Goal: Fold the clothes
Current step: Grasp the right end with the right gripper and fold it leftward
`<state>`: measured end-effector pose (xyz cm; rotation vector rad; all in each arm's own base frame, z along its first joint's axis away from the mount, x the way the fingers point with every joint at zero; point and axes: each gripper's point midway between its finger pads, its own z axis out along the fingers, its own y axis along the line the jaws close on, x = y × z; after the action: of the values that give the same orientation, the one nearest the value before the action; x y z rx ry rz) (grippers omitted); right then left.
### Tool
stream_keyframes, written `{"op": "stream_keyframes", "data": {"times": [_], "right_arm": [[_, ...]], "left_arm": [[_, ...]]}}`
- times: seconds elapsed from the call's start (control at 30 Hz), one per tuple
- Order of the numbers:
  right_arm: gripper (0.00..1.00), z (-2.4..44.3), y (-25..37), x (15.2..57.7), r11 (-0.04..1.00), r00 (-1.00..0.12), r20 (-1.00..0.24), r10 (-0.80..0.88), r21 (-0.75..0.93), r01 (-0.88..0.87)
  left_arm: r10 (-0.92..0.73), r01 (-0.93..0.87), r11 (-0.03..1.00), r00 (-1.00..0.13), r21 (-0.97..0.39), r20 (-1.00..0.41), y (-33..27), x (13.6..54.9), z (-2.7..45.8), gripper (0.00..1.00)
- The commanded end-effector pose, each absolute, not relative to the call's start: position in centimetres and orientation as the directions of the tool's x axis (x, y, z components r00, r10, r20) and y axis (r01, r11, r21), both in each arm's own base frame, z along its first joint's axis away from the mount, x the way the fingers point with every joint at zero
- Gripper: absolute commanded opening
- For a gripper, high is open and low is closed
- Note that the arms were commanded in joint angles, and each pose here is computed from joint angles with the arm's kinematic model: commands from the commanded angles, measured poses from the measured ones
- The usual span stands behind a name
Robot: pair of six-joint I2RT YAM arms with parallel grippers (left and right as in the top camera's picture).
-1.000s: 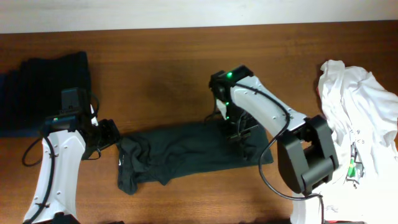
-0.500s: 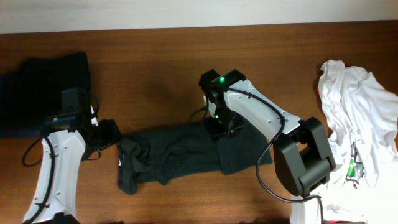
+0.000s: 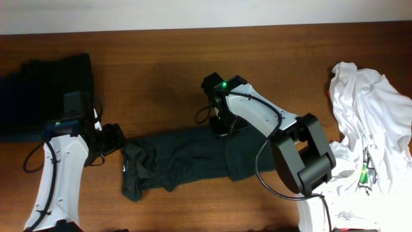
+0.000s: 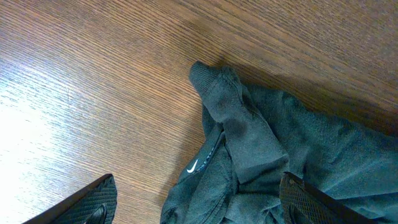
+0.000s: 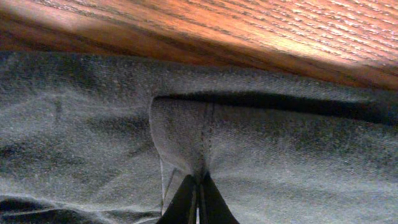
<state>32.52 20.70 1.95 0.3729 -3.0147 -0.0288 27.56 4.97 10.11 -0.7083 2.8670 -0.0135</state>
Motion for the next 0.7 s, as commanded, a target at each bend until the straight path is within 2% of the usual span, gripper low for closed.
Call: {"op": "stream_keyframes", "data": {"times": [0.0,0.1,0.2,0.27,0.3,0.4,0.43,0.5,0.57,0.6,0.67], "right_arm": [[0.04,2.7,20.7,34.1,0.976,-0.974,0.064,-0.217,0.023,-0.216],[0.04,5.6,21.4,36.3,0.977,-0.979,-0.010,-0.203,0.057,-0.204],[0.06,5.5,21.3,35.4,0.977,-0.977,0.020,-0.210,0.050,-0.209],[0.43,5.5,21.0,34.3,0.976,-0.974,0.068,-0.215,0.037,-0.213],[0.43,5.6,20.4,33.4,0.972,-0.966,0.106,-0.236,0.026,-0.235],[0.34,6.2,16.7,31.3,0.972,-0.950,0.234,-0.207,-0.065,-0.228],[0.34,6.7,15.0,31.1,0.976,-0.949,0.262,-0.172,-0.088,-0.201],[0.35,7.4,11.8,31.2,0.988,-0.950,0.302,-0.083,-0.099,-0.117],[0.58,7.8,7.9,31.1,0.994,-0.937,0.350,0.025,-0.110,-0.014],[0.75,7.8,6.1,31.5,0.993,-0.932,0.354,0.080,-0.110,0.043],[0.75,7.9,4.0,31.7,0.988,-0.923,0.357,0.142,-0.109,0.109]], "left_arm": [[-0.467,-0.463,0.884,-0.866,-0.066,-0.179,4.9,27.8,10.3,0.83],[-0.467,-0.463,0.884,-0.866,-0.066,-0.179,4.9,27.8,10.3,0.83],[-0.467,-0.463,0.884,-0.866,-0.066,-0.180,4.9,27.8,10.3,0.83],[-0.467,-0.463,0.884,-0.866,-0.066,-0.178,4.9,27.8,10.3,0.83],[-0.467,-0.463,0.884,-0.867,-0.065,-0.175,4.9,27.7,10.2,0.83],[-0.461,-0.458,0.887,-0.871,-0.061,-0.168,4.8,27.5,10.2,0.87],[-0.438,-0.435,0.899,-0.883,-0.057,-0.170,4.8,27.5,10.2,0.92],[-0.360,-0.358,0.933,-0.919,-0.040,-0.162,4.9,27.5,9.9,0.93],[-0.248,-0.245,0.969,-0.963,-0.035,-0.104,4.5,27.5,8.2,0.93],[-0.149,-0.144,0.983,-0.988,-0.118,-0.030,2.9,27.7,6.0,0.93],[-0.124,-0.137,0.979,-0.988,-0.151,0.089,2.3,27.0,2.8,0.93]]}}
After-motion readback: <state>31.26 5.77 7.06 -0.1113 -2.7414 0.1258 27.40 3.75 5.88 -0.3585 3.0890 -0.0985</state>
